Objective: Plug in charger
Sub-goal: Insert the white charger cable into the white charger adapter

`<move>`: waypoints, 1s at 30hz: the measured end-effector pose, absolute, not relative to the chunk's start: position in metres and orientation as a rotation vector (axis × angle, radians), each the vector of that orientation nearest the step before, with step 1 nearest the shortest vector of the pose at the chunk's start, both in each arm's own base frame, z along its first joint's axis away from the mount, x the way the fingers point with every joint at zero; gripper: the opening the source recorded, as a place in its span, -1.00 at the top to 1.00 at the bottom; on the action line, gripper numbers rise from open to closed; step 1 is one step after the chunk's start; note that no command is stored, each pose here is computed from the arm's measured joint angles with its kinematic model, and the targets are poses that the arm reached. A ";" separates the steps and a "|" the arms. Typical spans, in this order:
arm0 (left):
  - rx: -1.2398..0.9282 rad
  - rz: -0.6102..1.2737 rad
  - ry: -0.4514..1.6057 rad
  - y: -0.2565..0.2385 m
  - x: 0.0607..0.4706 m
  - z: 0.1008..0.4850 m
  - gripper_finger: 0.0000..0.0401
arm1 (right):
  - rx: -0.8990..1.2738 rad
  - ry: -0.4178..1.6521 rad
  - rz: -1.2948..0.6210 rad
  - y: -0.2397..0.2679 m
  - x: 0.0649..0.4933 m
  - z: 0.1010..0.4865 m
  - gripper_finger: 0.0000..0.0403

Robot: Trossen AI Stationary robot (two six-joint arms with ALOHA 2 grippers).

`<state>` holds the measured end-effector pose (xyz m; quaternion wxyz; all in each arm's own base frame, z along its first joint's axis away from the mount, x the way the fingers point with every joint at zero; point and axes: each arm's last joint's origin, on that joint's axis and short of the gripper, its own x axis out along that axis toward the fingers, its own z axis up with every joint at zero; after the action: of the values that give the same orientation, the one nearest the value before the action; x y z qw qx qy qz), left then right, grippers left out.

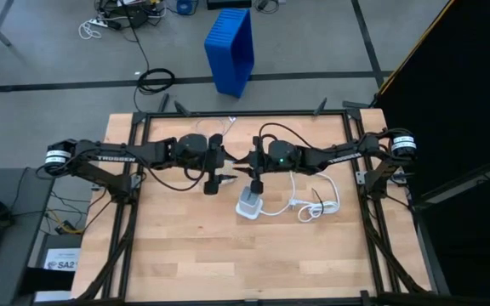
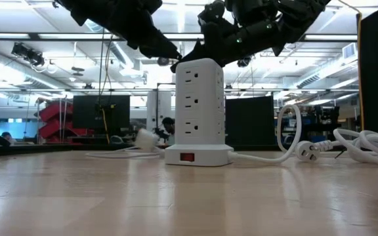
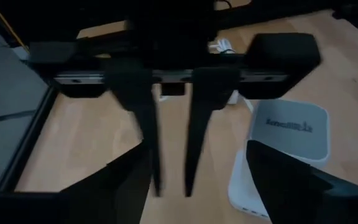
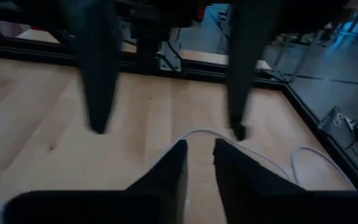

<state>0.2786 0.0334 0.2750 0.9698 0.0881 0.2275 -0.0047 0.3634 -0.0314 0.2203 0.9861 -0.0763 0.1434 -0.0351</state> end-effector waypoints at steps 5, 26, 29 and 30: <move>0.172 -0.014 0.505 0.033 0.273 0.274 -0.15 | -0.147 0.294 -0.075 -0.033 0.363 0.220 0.90; -0.216 0.346 0.865 0.080 0.231 0.195 -0.11 | -0.138 0.305 -0.131 -0.044 0.332 0.262 0.61; -0.250 0.360 0.867 0.082 0.237 0.187 -0.11 | -0.129 0.312 -0.137 -0.045 0.331 0.261 0.56; -0.253 0.362 0.870 0.084 0.239 0.185 -0.11 | -0.127 0.311 -0.139 -0.046 0.331 0.261 0.54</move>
<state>0.2385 0.0837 0.1845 0.8834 -0.1216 0.4178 0.1738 0.3314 -0.0456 0.2613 0.9835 -0.0631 0.1548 -0.0689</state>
